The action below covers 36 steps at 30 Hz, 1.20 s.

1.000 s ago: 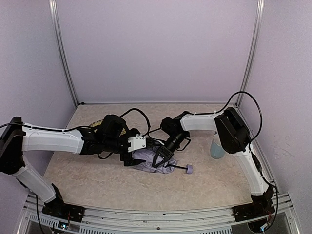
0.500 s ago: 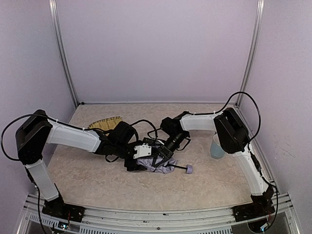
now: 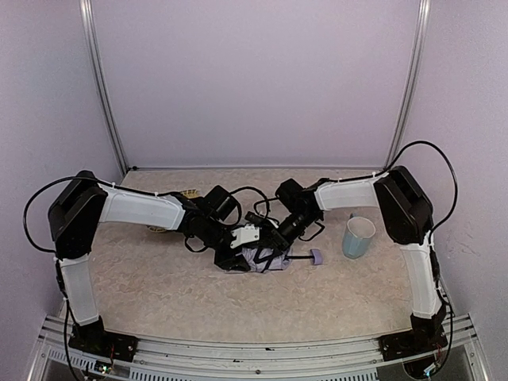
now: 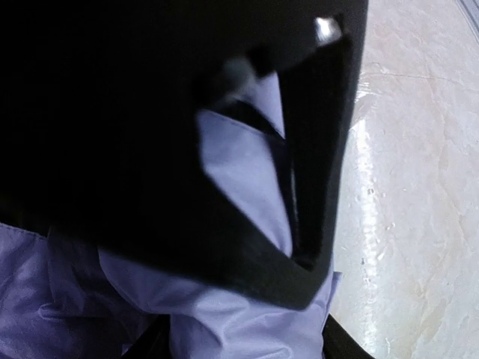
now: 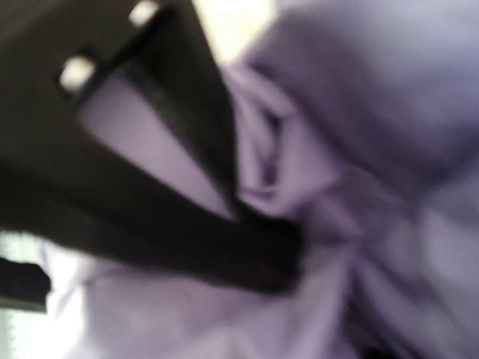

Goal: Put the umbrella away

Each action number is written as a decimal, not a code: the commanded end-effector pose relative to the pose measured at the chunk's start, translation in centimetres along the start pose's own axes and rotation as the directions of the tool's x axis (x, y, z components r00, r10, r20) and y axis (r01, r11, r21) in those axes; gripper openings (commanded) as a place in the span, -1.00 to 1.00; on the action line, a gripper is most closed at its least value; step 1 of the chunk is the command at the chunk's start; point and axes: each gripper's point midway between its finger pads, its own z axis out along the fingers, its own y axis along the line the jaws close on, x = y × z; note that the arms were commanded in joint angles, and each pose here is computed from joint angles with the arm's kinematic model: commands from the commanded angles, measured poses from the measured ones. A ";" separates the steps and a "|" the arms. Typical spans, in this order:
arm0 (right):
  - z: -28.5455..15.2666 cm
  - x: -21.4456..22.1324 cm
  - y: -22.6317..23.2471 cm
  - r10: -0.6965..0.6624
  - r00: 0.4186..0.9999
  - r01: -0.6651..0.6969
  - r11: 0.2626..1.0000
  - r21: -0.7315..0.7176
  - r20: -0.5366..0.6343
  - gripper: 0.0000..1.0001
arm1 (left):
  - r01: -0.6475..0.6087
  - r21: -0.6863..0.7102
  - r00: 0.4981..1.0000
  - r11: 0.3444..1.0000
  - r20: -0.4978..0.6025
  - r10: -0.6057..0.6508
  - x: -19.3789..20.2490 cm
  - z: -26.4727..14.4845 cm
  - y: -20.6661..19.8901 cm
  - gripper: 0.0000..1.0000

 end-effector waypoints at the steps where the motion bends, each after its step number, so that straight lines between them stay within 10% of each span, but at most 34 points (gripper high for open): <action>1: -4.4 -3.8 0.0 -0.144 0.982 0.107 0.958 0.267 0.123 0.52 | 0.293 0.158 0.926 0.943 -0.293 -0.238 9.0 1.7 -5.2 0.05; 11: -8.9 -3.4 3.7 -0.381 0.902 0.247 0.841 0.482 0.203 0.54 | 0.416 0.270 0.893 0.868 -0.304 -0.333 9.2 1.7 -5.4 -0.15; 20: -5.4 0.3 6.6 -0.778 0.615 0.635 0.395 0.663 -0.126 0.55 | 0.496 0.348 0.862 0.796 -0.312 -0.400 9.1 1.8 -5.2 -0.23; 27: -2.8 -1.8 2.2 -0.743 0.550 0.719 0.191 0.668 -0.380 0.61 | 0.517 0.388 0.850 0.763 -0.336 -0.406 9.5 1.9 -6.1 -0.25; 36: -0.3 0.7 -2.6 -0.660 0.539 0.785 0.169 0.596 -0.523 0.58 | 0.528 0.409 0.844 0.745 -0.351 -0.405 9.8 1.9 -6.5 -0.28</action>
